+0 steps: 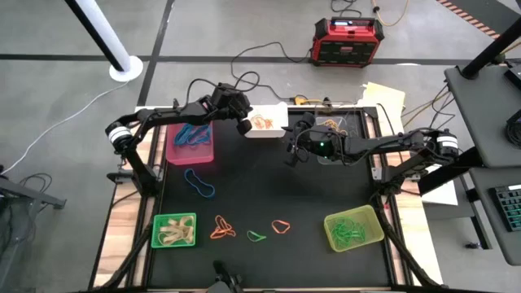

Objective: Sort rubber bands into baskets
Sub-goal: Put the orange rubber band into the white bin

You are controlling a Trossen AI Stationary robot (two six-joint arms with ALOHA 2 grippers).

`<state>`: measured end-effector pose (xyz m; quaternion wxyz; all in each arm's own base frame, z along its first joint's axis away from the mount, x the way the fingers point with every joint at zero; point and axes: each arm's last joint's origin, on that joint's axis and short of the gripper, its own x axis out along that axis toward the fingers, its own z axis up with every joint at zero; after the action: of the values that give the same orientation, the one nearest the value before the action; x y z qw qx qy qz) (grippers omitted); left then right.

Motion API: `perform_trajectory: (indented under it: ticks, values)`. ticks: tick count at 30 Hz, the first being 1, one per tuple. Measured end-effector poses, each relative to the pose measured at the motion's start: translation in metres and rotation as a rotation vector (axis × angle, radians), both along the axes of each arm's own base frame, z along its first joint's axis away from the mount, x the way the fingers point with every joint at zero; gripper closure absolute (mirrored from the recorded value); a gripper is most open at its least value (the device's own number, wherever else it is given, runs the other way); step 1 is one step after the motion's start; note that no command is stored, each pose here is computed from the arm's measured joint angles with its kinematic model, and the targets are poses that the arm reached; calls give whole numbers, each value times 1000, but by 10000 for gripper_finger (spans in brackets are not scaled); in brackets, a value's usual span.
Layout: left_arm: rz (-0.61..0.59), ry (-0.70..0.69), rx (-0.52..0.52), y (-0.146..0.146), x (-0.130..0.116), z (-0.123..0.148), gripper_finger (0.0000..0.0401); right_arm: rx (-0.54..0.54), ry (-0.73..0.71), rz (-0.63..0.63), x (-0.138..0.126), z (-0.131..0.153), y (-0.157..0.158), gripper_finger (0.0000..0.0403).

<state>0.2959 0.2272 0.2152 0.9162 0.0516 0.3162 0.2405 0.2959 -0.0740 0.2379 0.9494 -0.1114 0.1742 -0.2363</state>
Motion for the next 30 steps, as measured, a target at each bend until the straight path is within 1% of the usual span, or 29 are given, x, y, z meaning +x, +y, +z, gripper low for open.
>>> perform_trajectory:
  ticks: [5,8,11,14,23,26,30]
  values:
    - [27,-89,15,7,9,-5,401,-7,5,2,0,0,0,229]
    - [38,-89,3,9,11,-13,401,-10,6,3,0,0,0,229]
    - [44,-94,-8,9,11,-13,393,-1,7,1,0,-1,0,229]
    - [45,-83,-16,8,10,-13,371,0,14,1,0,-1,0,229]
    - [52,-52,-47,6,8,-12,275,7,20,-1,-1,-2,0,229]
    - [43,-31,-63,0,5,-7,256,13,22,-3,-1,-3,0,229]
    - [8,-16,-108,-17,4,4,248,21,6,-4,-1,-2,0,229]
